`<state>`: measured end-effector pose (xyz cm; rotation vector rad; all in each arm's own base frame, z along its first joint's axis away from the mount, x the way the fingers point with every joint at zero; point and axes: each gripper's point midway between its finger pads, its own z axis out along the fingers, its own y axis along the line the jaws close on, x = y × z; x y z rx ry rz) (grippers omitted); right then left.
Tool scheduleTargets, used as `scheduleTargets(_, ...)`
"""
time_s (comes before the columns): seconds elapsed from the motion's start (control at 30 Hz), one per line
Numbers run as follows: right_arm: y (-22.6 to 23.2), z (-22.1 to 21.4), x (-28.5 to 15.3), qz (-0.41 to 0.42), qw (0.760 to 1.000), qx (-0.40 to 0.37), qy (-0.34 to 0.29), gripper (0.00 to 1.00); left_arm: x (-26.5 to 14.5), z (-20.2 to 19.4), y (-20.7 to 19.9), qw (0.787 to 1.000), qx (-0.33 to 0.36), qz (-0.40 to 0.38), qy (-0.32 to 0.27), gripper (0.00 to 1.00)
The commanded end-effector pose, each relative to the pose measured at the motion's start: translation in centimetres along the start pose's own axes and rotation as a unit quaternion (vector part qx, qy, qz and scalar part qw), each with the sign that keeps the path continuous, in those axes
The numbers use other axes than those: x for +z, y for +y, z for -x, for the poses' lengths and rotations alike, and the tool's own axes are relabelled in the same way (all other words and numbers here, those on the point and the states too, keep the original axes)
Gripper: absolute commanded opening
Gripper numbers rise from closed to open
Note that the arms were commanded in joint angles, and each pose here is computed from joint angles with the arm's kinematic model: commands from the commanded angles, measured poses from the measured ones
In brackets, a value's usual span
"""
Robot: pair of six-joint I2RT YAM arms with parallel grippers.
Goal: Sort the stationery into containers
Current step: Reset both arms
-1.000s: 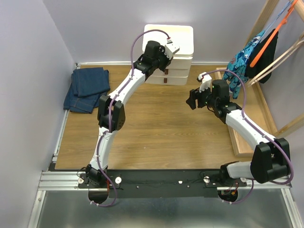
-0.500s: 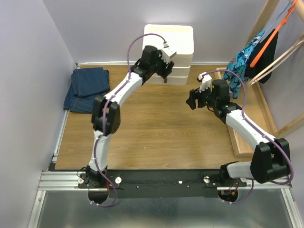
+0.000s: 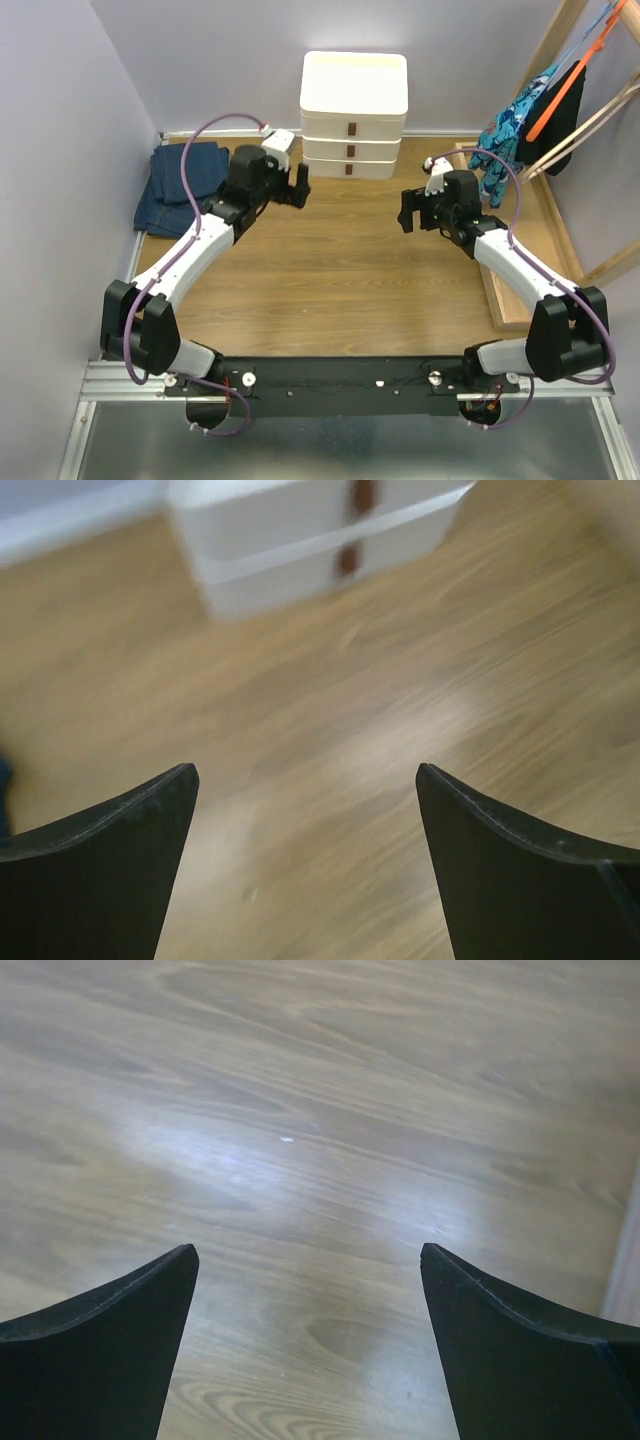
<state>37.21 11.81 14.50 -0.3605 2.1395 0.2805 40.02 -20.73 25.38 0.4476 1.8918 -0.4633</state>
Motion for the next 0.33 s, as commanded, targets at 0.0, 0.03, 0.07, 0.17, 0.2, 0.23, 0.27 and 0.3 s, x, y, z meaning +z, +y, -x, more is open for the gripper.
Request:
scheduleTargets(0.0, -4.1, -1.5, -0.5, -0.142, 0.985, 0.079, 0.064, 1.00, -1.0, -8.3, 7.3, 0.983, -0.004, 0.163, 0.080, 0.99)
scheduleTargets(0.03, -4.1, -1.3, -0.9, -0.148, 0.983, 0.084, 0.074, 1.00, -1.2, -8.7, 8.3, 0.980, 0.003, 0.183, 0.081, 0.99)
scheduleTargets(0.07, -3.9, -1.1, -1.1, -0.149, 0.982, 0.092, 0.074, 1.00, -1.3, -8.7, 9.0, 0.978, 0.004, 0.192, 0.078, 0.99)
scheduleTargets(0.17, -2.9, 0.1, -2.1, -0.131, 0.985, 0.091, 0.063, 1.00, -1.5, -8.8, 10.3, 0.976, 0.002, 0.209, 0.068, 0.99)
scheduleTargets(0.2, -2.6, 0.1, -2.2, -0.124, 0.986, 0.088, 0.062, 1.00, -1.6, -8.8, 10.9, 0.975, -0.002, 0.214, 0.067, 0.99)
scheduleTargets(0.23, -2.5, 0.1, -2.4, -0.123, 0.987, 0.086, 0.062, 1.00, -1.7, -8.9, 11.1, 0.974, -0.002, 0.215, 0.071, 0.99)
scheduleTargets(0.27, -2.4, 0.2, -2.6, -0.122, 0.987, 0.087, 0.060, 1.00, -1.8, -9.0, 11.2, 0.974, 0.002, 0.215, 0.073, 0.99)
scheduleTargets(0.3, -2.3, -0.2, -2.7, -0.122, 0.987, 0.086, 0.062, 1.00, -1.8, -9.0, 11.3, 0.974, 0.004, 0.216, 0.074, 0.99)
